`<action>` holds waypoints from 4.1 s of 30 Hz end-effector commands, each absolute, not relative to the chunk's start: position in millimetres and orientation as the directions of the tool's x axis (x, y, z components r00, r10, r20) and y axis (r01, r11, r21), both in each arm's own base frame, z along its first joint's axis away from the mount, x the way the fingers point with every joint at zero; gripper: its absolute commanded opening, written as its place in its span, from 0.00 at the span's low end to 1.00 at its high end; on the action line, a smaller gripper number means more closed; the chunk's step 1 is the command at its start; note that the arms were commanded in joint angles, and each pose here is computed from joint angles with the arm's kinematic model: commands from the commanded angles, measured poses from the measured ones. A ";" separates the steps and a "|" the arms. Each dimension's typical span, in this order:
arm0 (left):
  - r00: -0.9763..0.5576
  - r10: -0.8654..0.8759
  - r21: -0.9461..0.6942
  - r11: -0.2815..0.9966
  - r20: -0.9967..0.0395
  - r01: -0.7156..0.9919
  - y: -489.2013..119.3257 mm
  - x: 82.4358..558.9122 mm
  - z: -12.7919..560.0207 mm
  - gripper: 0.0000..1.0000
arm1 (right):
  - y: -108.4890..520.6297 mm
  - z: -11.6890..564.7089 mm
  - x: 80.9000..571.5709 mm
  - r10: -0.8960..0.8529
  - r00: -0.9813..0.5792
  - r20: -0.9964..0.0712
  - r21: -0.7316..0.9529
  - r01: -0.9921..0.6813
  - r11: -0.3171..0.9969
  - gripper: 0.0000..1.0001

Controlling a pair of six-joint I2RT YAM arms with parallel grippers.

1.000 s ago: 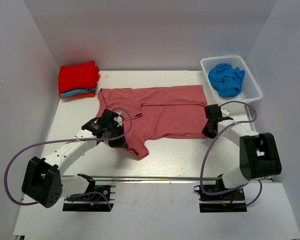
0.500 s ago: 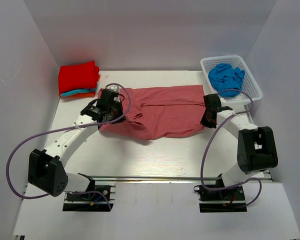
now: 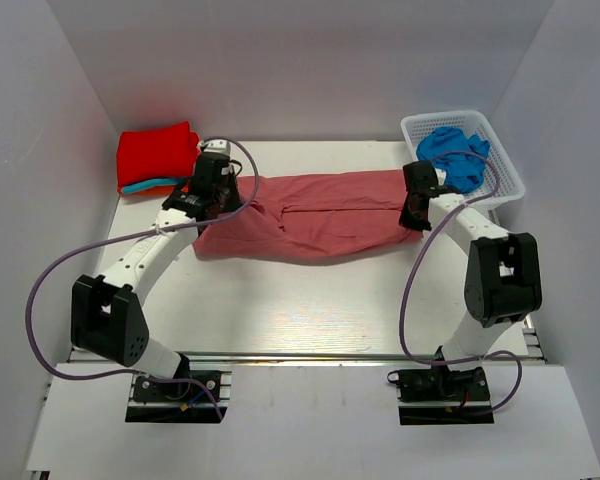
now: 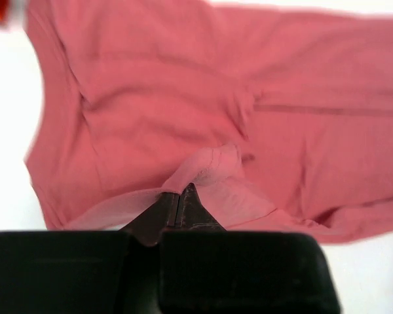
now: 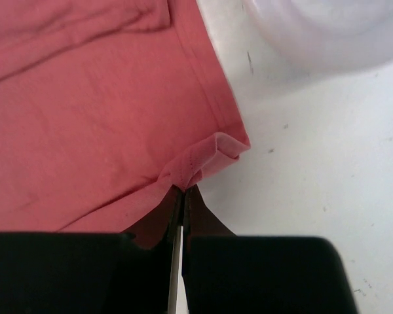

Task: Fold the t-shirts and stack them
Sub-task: Fold the other side of the tshirt into a rectangle, then rotate the tshirt 75 degrees

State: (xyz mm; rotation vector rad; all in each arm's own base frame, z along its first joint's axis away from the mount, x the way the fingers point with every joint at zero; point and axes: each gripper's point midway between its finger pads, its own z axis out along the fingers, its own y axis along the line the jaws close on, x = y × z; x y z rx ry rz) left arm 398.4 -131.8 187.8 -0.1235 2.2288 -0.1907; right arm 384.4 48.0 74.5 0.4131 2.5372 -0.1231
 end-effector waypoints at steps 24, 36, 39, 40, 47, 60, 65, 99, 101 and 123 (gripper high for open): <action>-0.387 -0.054 -0.104 0.989 -0.921 0.109 -96.4 517.6 198.5 0.00 | 39.8 98.1 456.7 0.160 -0.799 -0.580 -0.136 0.289 0.948 0.00; -0.478 -0.082 -0.142 0.986 -0.874 0.090 -86.5 550.7 146.9 0.00 | 34.0 88.9 471.9 0.203 -0.795 -0.571 -0.161 0.351 0.922 0.00; -0.502 -0.099 -0.158 0.985 -0.859 0.076 -88.7 560.9 128.9 0.00 | 35.3 84.1 474.6 0.207 -0.805 -0.556 -0.169 0.354 0.920 0.30; -0.505 -0.114 -0.167 0.984 -0.856 0.061 -84.6 566.4 130.9 0.00 | 37.5 85.7 476.0 0.204 -0.805 -0.557 -0.166 0.349 0.922 0.46; -0.530 -0.195 -0.205 0.978 -0.825 -0.042 -66.8 583.0 123.9 0.60 | 71.0 101.2 486.9 0.127 -0.799 -0.588 -0.022 0.173 0.985 0.63; -0.562 -0.232 -0.323 0.944 -0.794 0.066 -90.8 562.7 147.9 1.00 | 155.7 130.3 459.5 0.004 -0.721 -0.693 0.276 -0.260 0.925 0.71; -0.647 -0.228 -0.436 0.881 -0.728 0.180 -132.6 523.6 120.2 1.00 | 166.7 95.3 455.4 -0.005 -0.789 -0.614 0.312 -0.248 0.917 0.71; -0.770 -0.210 -0.568 0.790 -0.603 0.230 -174.5 610.0 24.0 1.00 | 120.8 -6.4 375.4 0.142 -0.933 -0.332 0.220 0.070 0.973 0.75; -0.783 -0.252 -0.613 0.765 -0.568 0.198 -180.6 620.6 6.5 1.00 | 123.1 -20.1 330.9 0.151 -0.958 -0.244 0.234 0.093 0.968 0.75; -0.650 -0.432 -0.732 0.615 -0.625 0.294 -252.8 671.9 2.3 1.00 | 294.0 55.2 159.6 -0.490 -0.823 -0.288 0.427 -0.568 0.703 0.90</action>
